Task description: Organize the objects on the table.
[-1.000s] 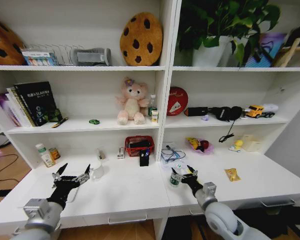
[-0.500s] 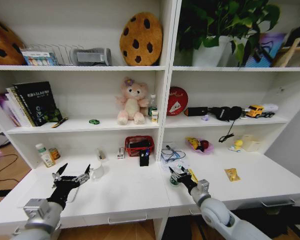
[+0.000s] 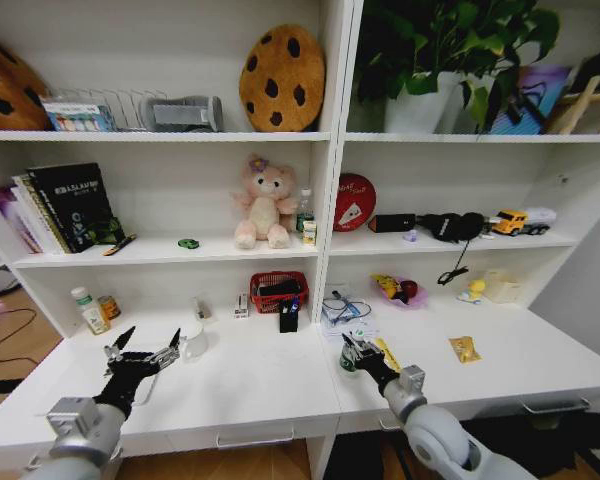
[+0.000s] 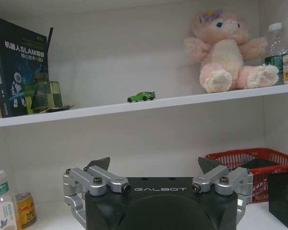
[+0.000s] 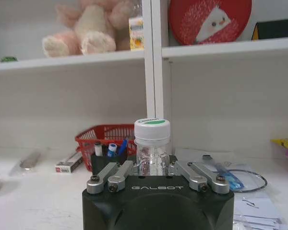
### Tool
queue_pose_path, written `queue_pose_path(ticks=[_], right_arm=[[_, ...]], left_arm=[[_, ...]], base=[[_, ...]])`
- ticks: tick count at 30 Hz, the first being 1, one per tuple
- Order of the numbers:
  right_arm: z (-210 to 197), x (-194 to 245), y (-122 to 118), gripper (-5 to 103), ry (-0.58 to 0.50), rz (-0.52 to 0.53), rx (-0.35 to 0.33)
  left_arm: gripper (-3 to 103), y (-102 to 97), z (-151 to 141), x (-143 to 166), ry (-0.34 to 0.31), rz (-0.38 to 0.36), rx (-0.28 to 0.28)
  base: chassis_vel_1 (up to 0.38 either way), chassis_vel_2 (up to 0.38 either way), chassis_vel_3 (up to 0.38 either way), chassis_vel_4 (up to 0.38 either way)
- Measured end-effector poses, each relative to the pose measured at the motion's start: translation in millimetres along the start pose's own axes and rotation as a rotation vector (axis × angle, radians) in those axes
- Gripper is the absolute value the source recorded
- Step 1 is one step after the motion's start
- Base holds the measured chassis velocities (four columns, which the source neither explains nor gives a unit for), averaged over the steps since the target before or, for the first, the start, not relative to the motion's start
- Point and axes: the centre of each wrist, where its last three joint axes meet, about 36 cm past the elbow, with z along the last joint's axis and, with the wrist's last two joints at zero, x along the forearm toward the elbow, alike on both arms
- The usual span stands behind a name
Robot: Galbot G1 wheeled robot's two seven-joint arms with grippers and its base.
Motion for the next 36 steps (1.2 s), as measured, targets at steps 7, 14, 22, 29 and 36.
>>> queue_pose_path(ticks=[7,14,22,29,36], right_arm=[[14.8,82.4,36.9,24,0.082,0.035,-0.011],[70.4,132.3,43.4,24,0.175,0.027,0.050],[136.2,185.0,26.8,24,0.299,0.047,0.108],[212.8,207.0,-21.0,24,0.471,0.119,0.109],[282.0,181.8,-71.1,24,0.594,0.182,0.066]], left_arm=[[100,0.0,0.0,0.0,0.000,0.000,0.000],[100,0.0,0.0,0.0,0.000,0.000,0.000],[100,0.0,0.0,0.0,0.000,0.000,0.000],[100,0.0,0.0,0.0,0.000,0.000,0.000],[100,0.0,0.0,0.0,0.000,0.000,0.000]], base=[[0.000,0.000,0.000,0.000],[0.000,0.000,0.000,0.000],[0.000,0.000,0.000,0.000],[0.000,0.000,0.000,0.000],[0.000,0.000,0.000,0.000]])
